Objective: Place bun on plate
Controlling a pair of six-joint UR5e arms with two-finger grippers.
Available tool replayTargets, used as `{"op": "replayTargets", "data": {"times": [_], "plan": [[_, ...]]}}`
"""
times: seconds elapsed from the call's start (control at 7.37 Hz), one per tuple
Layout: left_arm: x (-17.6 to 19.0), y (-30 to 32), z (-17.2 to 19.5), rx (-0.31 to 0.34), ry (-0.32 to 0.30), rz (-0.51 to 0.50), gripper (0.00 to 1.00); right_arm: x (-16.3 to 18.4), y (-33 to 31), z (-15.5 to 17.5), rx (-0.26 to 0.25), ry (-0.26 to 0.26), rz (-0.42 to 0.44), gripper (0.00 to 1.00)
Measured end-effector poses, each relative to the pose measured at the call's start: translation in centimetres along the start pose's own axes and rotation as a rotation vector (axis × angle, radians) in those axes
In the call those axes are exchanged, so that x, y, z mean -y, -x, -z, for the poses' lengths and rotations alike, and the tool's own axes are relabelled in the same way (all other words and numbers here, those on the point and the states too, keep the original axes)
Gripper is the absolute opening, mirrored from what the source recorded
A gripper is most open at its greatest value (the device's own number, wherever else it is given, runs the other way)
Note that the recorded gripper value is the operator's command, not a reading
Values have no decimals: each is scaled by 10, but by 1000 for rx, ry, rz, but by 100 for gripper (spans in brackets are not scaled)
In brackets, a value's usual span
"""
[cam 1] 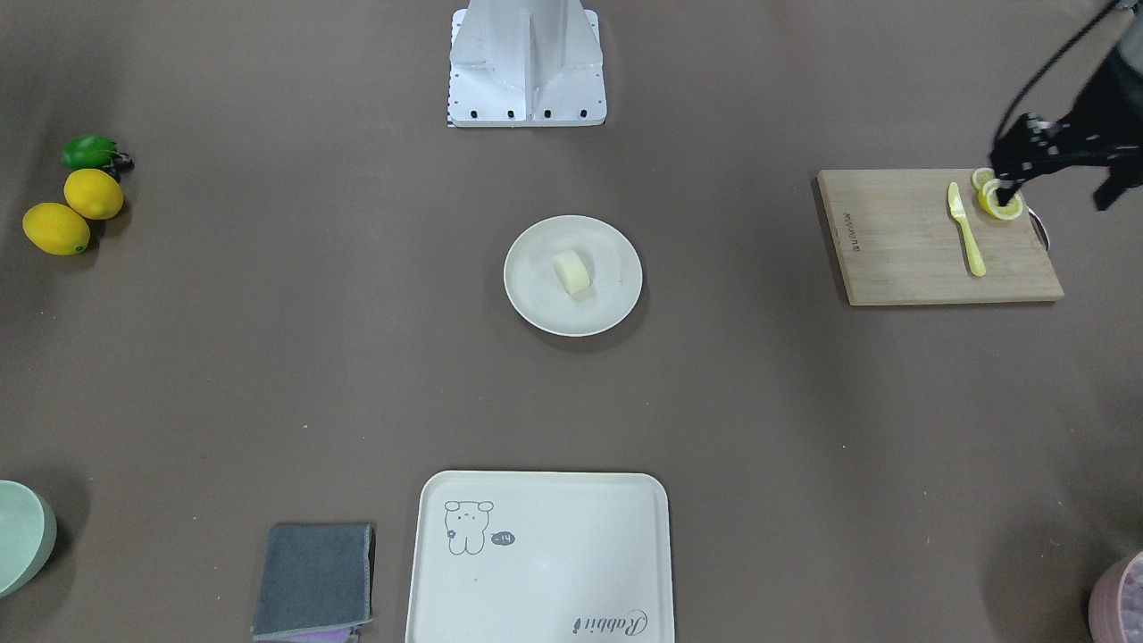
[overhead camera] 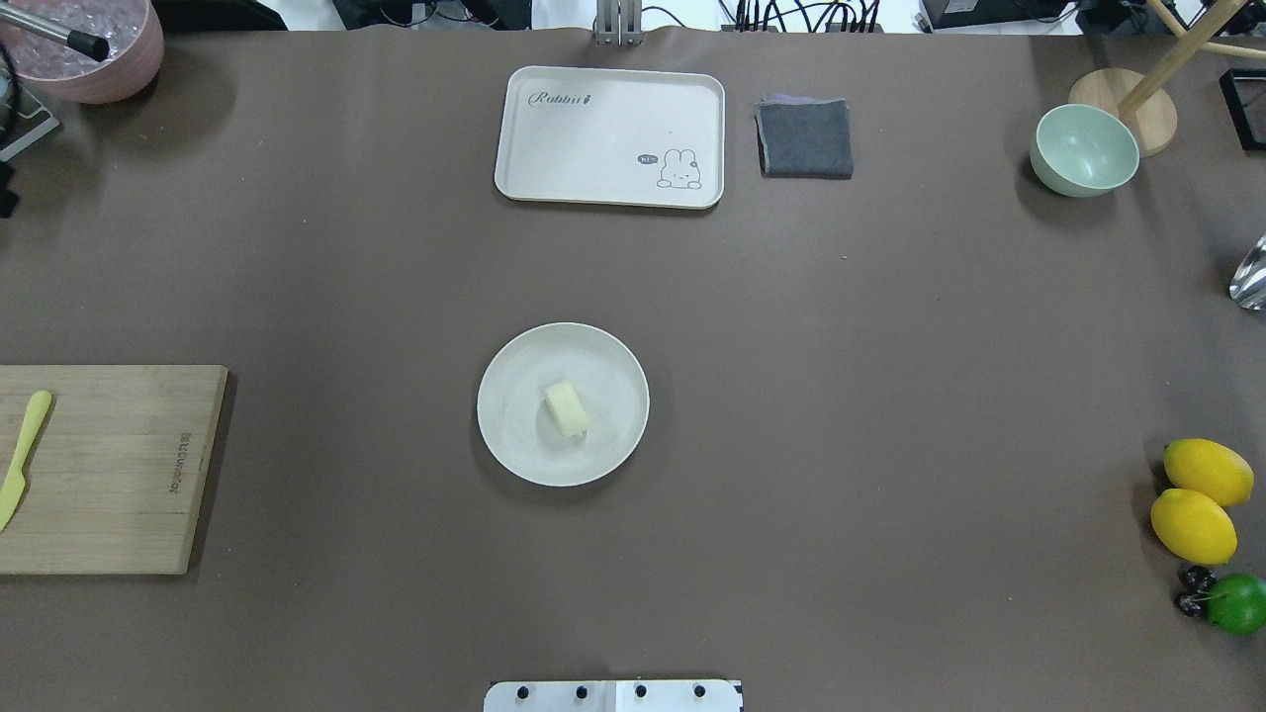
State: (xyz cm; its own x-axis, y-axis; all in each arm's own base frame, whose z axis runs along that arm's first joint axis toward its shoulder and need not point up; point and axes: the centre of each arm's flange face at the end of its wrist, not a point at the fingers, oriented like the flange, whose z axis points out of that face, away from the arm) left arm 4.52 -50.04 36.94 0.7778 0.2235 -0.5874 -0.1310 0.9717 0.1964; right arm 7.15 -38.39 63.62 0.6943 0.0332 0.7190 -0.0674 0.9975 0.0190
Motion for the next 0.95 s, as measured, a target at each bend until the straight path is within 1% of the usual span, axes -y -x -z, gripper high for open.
{"op": "replayTargets", "data": {"times": [0.14,0.27,0.41,0.54,0.68,0.95], "plan": [[-20,66,0,-15,10,-45,97,0,0,0,4,0,0,100],[-43,118,-13,-26,26,-83,97,0,1,0,6,0,1,100],[-70,160,-39,-36,49,-104,97,0,1,0,7,0,1,100],[-97,194,-72,-44,73,-94,97,0,1,0,8,-1,1,100],[-120,226,-101,-47,74,-79,97,0,2,1,11,-2,2,100],[-165,271,-144,-56,30,-54,97,1,4,1,27,-2,3,100]]}}
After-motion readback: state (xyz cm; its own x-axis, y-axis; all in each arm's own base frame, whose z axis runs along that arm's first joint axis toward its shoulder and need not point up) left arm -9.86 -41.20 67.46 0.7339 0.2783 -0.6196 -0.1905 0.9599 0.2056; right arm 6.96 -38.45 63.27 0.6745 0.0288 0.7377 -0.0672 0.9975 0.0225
